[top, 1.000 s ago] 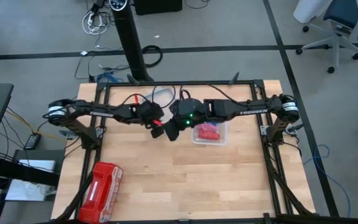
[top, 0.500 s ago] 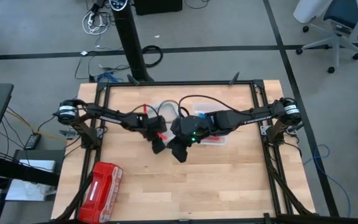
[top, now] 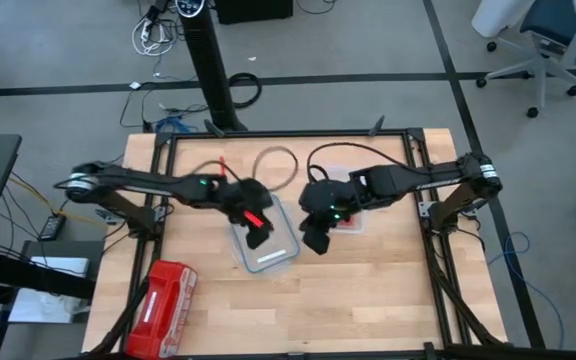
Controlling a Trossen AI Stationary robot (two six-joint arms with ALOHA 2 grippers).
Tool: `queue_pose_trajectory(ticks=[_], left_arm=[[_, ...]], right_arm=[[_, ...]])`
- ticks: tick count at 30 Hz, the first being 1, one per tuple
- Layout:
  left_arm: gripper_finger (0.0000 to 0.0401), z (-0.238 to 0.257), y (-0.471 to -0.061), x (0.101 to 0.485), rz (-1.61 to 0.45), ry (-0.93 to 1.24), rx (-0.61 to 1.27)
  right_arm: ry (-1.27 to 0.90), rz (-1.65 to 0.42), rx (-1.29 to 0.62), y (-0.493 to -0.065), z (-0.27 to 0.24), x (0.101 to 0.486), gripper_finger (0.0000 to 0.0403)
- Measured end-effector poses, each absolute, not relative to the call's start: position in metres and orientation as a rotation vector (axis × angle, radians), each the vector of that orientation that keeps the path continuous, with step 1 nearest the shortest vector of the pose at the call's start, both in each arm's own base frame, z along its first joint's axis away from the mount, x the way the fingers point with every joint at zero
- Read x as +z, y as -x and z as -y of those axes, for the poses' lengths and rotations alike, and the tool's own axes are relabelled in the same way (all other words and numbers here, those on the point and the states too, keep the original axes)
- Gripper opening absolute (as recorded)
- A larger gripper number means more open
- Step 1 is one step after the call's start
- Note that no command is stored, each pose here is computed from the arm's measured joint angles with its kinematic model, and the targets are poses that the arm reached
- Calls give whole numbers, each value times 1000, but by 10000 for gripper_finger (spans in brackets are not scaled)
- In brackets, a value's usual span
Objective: Roll bandage
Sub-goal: Close the lid of the tupperware
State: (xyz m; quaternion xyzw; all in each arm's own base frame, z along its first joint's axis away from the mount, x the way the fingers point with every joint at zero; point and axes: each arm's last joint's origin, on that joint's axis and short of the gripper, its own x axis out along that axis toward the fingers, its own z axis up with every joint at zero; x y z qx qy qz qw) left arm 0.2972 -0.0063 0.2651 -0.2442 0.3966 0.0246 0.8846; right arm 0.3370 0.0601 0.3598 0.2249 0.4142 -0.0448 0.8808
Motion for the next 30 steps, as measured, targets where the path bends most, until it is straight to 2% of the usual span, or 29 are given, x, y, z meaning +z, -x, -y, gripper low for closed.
queue_pose_trajectory(ticks=[4, 7, 12, 15, 20, 24, 30], left_arm=[[64, 3, -275, 294, -754, 390, 106], [63, 3, -260, 308, -714, 383, 109], [63, 6, -245, 312, -673, 420, 110], [63, 10, -242, 313, -567, 449, 87], [63, 16, -239, 297, -456, 533, 93], [63, 17, -236, 273, -495, 616, 125], [63, 9, -223, 227, -615, 780, 273]], right_arm=[[-390, -962, -79, -327, -76, 353, 25], [-357, -1012, -78, -324, -86, 337, 21], [-392, -1069, -110, -322, -95, 299, 25], [-443, -1051, -103, -322, -102, 272, 30], [-558, -967, -67, -323, -114, 241, 38], [-577, -926, -61, -323, -114, 229, 42], [-583, -865, -72, -330, -101, 228, 51]])
